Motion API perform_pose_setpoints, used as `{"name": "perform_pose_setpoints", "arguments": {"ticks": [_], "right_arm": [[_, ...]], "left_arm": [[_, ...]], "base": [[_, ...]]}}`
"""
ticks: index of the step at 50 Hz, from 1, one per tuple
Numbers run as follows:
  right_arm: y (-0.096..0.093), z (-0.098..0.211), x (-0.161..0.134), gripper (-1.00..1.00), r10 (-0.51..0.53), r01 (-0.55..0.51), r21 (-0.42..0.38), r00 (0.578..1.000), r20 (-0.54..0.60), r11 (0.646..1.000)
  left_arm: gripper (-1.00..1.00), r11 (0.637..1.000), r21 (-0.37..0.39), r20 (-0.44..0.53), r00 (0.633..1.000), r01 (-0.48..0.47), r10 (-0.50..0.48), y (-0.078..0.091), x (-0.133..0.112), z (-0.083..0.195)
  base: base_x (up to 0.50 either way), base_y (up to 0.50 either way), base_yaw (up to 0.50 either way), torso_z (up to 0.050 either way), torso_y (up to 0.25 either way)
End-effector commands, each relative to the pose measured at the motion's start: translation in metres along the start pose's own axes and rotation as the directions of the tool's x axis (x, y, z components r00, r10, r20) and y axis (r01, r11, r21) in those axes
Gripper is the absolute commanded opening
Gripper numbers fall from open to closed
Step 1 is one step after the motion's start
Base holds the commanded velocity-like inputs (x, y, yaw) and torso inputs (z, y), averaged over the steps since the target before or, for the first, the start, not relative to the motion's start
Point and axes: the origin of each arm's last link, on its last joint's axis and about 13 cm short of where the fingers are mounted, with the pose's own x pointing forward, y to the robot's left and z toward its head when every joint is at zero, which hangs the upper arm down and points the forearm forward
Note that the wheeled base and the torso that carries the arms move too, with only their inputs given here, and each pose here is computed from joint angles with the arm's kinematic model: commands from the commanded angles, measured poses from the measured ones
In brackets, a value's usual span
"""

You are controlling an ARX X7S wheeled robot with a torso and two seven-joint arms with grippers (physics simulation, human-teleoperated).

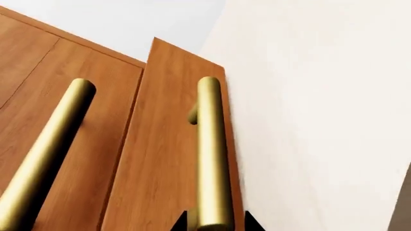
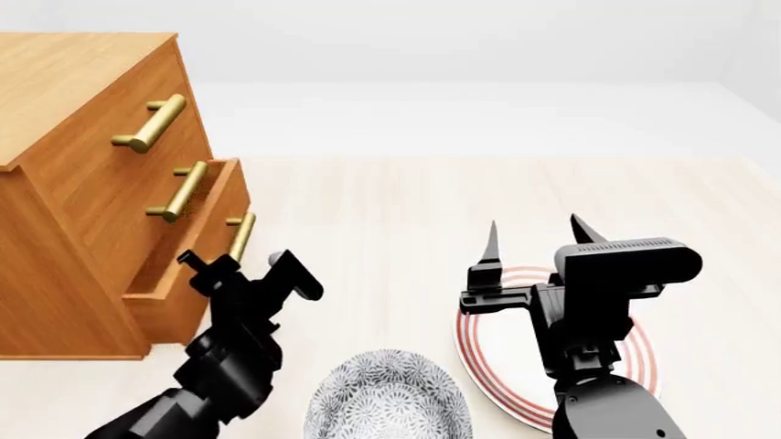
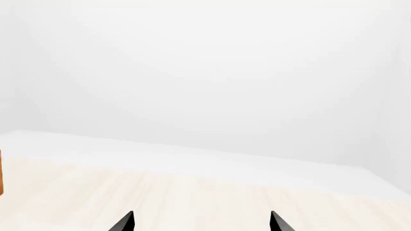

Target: Open the bottom drawer of the cabinet.

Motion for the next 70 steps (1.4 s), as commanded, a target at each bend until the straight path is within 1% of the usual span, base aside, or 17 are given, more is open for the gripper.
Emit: {"name": "perform_pose_setpoints", "arguments": {"ticks": [1, 16, 26, 34, 35, 40, 50, 53, 57, 58, 62, 65, 66, 67, 68, 69, 70], "right_arm": [[0.0, -0.001, 0.0, 1.0, 0.0, 0.0, 0.002, 1.0, -0.001, 1.0], [-0.001, 0.001, 0.0, 1.0, -0.003, 0.003, 0.002, 1.0, 0.002, 1.0], [-0.002, 0.002, -0.001, 1.0, -0.004, 0.004, 0.003, 1.0, 0.005, 1.0], [-0.001, 0.0, 0.0, 1.0, -0.003, 0.003, 0.004, 1.0, 0.003, 1.0], [-0.001, 0.001, -0.001, 1.0, -0.003, 0.003, 0.005, 1.0, 0.003, 1.0], [-0.001, -0.001, 0.0, 1.0, -0.004, 0.004, 0.006, 1.0, 0.0, 1.0], [0.0, -0.001, 0.0, 1.0, -0.001, 0.001, 0.007, 1.0, -0.001, 1.0], [0.0, -0.001, 0.001, 1.0, -0.001, 0.001, 0.007, 1.0, -0.002, 1.0], [0.0, -0.002, 0.001, 1.0, 0.0, 0.0, 0.009, 1.0, -0.002, 1.0], [0.0, -0.002, 0.001, 1.0, 0.0, 0.0, 0.01, 1.0, -0.002, 1.0], [0.0, -0.001, 0.0, 1.0, 0.001, -0.001, 0.009, 1.0, 0.0, 1.0], [0.0, -0.001, 0.0, 1.0, -0.001, 0.001, 0.008, 1.0, 0.0, 1.0], [0.0, -0.001, 0.0, 1.0, -0.001, 0.001, 0.008, 1.0, 0.0, 1.0], [0.0, -0.001, 0.0, 1.0, -0.001, 0.001, 0.008, 1.0, 0.001, 1.0], [0.0, -0.001, 0.0, 1.0, -0.001, 0.001, 0.008, 1.0, 0.001, 1.0], [0.0, -0.001, 0.0, 1.0, 0.0, 0.0, 0.009, 1.0, 0.002, 1.0], [0.0, -0.001, 0.0, 1.0, 0.001, -0.001, 0.009, 1.0, 0.002, 1.0]], "left_arm": [[-1.0, 0.999, 0.039, 0.083, 0.996, -0.029, 0.026, -0.001, -0.02, 0.021], [-1.0, 0.999, 0.049, 0.146, 0.989, 0.012, -0.019, -0.012, -0.034, 0.04], [-1.0, 0.999, 0.044, 0.158, 0.987, 0.003, -0.01, -0.009, -0.034, 0.043], [-1.0, 1.0, 0.025, 0.207, 0.978, -0.007, 0.002, -0.001, -0.043, 0.047], [1.0, 1.0, 0.016, 0.213, 0.977, -0.008, 0.005, 0.002, -0.044, 0.048], [1.0, 1.0, 0.0, 0.246, 0.969, -0.01, 0.01, 0.01, -0.053, 0.052], [1.0, 1.0, -0.012, 0.276, 0.961, -0.018, 0.021, 0.016, -0.064, 0.053], [1.0, 0.999, -0.04, 0.302, 0.953, -0.01, 0.021, 0.024, -0.074, 0.054], [1.0, 0.995, -0.093, 0.334, 0.943, 0.041, -0.008, 0.036, -0.088, 0.056], [1.0, 0.989, -0.136, 0.345, 0.938, 0.057, -0.007, 0.045, -0.093, 0.058], [1.0, 0.964, -0.25, 0.352, 0.936, 0.091, 0.003, 0.065, -0.097, 0.063], [1.0, 0.905, -0.41, 0.325, 0.945, 0.116, 0.026, 0.089, -0.096, 0.068], [1.0, 0.89, -0.44, 0.323, 0.946, 0.121, 0.031, 0.093, -0.096, 0.069], [1.0, 0.883, -0.462, 0.298, 0.952, 0.083, 0.067, 0.098, -0.096, 0.071], [1.0, 0.864, -0.488, 0.31, 0.95, 0.122, 0.041, 0.102, -0.096, 0.072], [1.0, 0.838, -0.528, 0.281, 0.959, 0.14, 0.017, 0.104, -0.095, 0.073], [1.0, 0.837, -0.532, 0.266, 0.964, 0.125, 0.026, 0.103, -0.094, 0.073]], "base": [[0.0, 0.0, 0.0, 0.0, 0.0], [-0.01, 0.0, 0.0, 0.001, 0.004], [-0.01, 0.0, 0.0, 0.001, 0.003], [-0.01, 0.0, 0.0, 0.001, 0.004], [0.0, 0.0, 0.0, 0.0, 0.01], [0.0, 0.0, 0.0, 0.0, 0.0], [0.0, 0.0, 0.0, 0.0, 0.0], [0.0, 0.0, 0.0, 0.0, 0.0], [0.0, 0.0, 0.0, 0.0, 0.0], [0.0, 0.0, 0.0, 0.0, 0.0], [0.0, 0.0, 0.0, 0.0, 0.0], [0.0, 0.0, 0.0, 0.0, 0.0], [0.0, 0.0, 0.0, 0.0, 0.0], [0.0, 0.0, 0.0, 0.0, 0.0], [0.0, 0.0, 0.0, 0.0, 0.0], [0.0, 0.0, 0.0, 0.0, 0.0], [0.0, 0.0, 0.0, 0.0, 0.0]]}}
